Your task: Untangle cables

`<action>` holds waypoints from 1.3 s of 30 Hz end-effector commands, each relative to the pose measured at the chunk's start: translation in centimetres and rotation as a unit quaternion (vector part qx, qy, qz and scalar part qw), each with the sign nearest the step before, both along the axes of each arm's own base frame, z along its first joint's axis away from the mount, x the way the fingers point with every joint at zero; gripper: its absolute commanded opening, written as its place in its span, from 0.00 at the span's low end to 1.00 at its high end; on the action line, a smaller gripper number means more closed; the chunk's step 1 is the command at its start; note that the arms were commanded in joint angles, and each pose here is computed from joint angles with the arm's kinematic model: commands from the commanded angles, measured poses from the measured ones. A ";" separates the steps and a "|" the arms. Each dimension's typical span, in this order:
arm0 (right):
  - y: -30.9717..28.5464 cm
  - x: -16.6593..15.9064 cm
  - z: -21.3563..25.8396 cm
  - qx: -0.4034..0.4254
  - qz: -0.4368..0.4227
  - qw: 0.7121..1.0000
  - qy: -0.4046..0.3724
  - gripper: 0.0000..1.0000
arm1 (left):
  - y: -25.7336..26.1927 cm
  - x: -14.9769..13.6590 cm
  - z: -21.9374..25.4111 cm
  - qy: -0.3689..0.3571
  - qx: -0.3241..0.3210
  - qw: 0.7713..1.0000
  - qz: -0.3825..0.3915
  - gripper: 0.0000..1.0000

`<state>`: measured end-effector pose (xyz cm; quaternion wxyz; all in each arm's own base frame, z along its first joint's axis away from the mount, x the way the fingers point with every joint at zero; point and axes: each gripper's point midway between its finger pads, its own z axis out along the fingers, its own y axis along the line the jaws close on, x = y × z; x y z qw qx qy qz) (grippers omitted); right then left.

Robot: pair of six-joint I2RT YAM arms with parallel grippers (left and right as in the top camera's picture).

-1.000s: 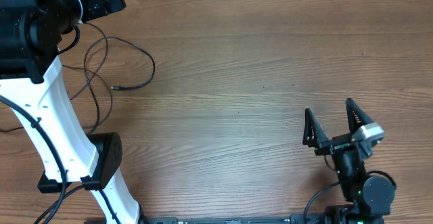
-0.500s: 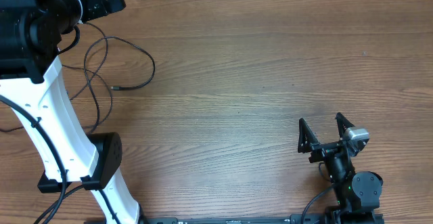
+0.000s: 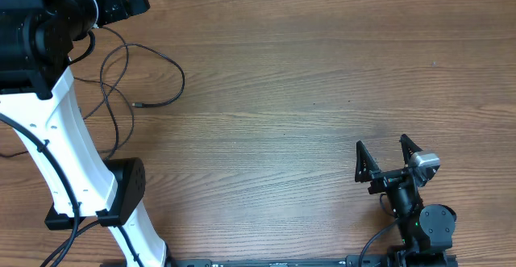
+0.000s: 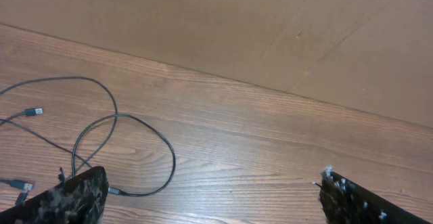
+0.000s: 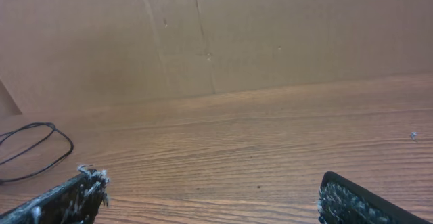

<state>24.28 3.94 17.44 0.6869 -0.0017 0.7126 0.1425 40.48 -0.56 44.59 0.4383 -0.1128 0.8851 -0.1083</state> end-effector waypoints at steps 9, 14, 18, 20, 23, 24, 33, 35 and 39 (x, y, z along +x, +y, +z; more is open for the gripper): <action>0.2 0.0 -0.2 0.000 0.005 1.000 -0.001 1.00 | -0.2 0.1 -0.1 -0.001 0.008 1.000 -0.009 0.99; 0.2 0.0 -0.2 0.000 0.006 1.000 -0.001 1.00 | -0.2 1.0 -1.9 0.030 0.009 0.999 -0.009 1.00; 0.2 0.0 -0.2 0.000 0.006 1.000 -0.001 1.00 | -0.2 0.8 -4.9 0.087 0.025 0.996 -0.026 1.00; 0.2 0.0 -0.2 0.000 0.006 1.000 -0.001 1.00 | -0.2 0.7 -5.4 0.088 0.025 0.995 -0.027 0.99; 0.2 0.0 -0.2 0.000 0.006 1.000 -0.001 1.00 | -0.3 0.1 -5.9 0.072 0.026 0.997 -0.028 1.00; 0.2 0.0 -0.2 0.000 0.005 1.000 -0.001 1.00 | -0.3 -0.3 -6.0 0.062 0.030 0.997 -0.030 1.00; 0.2 0.0 -0.2 0.000 0.006 1.000 -0.001 1.00 | -0.3 -5.1 -10.6 -0.077 0.110 0.988 -0.070 0.99; 0.2 0.0 -0.2 0.000 0.006 1.000 -0.002 1.00 | -0.3 -5.9 -12.2 -0.109 0.125 0.983 -0.073 1.00; 0.2 0.0 -0.2 0.000 0.006 1.000 -0.001 1.00 | -0.3 -7.8 -16.2 -0.160 0.131 0.976 -0.065 1.00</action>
